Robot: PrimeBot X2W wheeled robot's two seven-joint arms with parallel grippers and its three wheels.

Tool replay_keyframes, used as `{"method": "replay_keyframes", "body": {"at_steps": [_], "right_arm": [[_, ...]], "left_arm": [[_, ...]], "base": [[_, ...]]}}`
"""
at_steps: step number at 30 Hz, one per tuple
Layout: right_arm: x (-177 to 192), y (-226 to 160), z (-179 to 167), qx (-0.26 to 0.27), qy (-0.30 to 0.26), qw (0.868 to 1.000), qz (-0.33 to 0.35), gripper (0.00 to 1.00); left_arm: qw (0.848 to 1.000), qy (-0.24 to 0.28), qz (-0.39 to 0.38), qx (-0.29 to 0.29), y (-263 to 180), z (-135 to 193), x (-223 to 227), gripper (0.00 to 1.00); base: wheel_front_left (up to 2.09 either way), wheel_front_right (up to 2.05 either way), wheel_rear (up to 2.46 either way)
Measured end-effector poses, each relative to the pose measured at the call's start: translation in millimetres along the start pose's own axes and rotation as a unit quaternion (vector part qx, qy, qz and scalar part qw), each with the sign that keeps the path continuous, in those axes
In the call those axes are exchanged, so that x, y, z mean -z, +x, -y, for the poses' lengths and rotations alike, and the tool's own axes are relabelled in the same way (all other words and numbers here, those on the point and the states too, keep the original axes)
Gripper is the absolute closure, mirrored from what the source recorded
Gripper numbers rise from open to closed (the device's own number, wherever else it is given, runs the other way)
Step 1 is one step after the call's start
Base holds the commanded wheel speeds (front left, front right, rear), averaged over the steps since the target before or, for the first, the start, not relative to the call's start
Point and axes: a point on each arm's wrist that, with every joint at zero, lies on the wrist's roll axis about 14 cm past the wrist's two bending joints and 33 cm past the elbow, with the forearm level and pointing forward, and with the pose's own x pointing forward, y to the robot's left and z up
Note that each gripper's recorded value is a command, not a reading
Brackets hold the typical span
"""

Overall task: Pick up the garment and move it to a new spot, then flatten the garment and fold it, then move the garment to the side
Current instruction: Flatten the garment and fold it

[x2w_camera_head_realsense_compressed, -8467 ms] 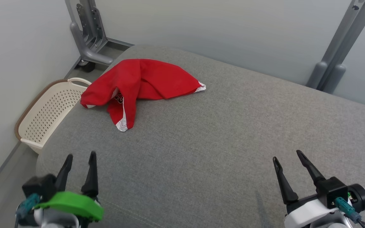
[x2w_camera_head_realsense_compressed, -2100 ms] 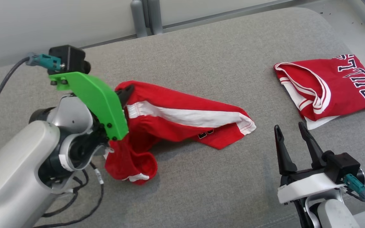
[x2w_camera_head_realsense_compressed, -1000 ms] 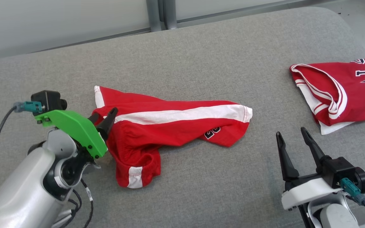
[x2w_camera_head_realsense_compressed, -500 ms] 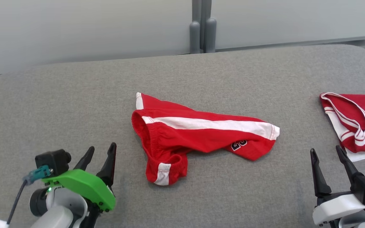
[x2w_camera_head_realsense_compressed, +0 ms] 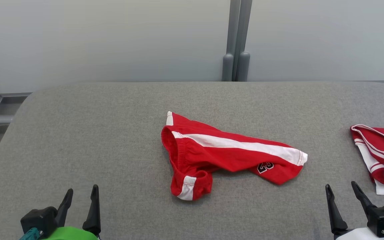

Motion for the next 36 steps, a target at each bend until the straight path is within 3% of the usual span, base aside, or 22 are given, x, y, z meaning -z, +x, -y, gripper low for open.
{"method": "replay_keyframes", "body": {"at_steps": [11, 36], "right_arm": [[0.9, -5.8, -6.0, 0.005, 0.011, 1.000, 0.000, 0.00], [7.7, -15.4, -6.4, 0.020, 0.026, 0.999, -0.008, 0.00]], "left_arm": [[0.998, 0.019, 0.050, -0.012, -19.9, -18.6, -4.4, 0.00], [0.999, 0.038, 0.031, 0.006, -26.8, -29.3, 30.7, 0.00]], "base": [[0.00, 0.00, 0.00], [0.00, 0.00, 0.00]]}}
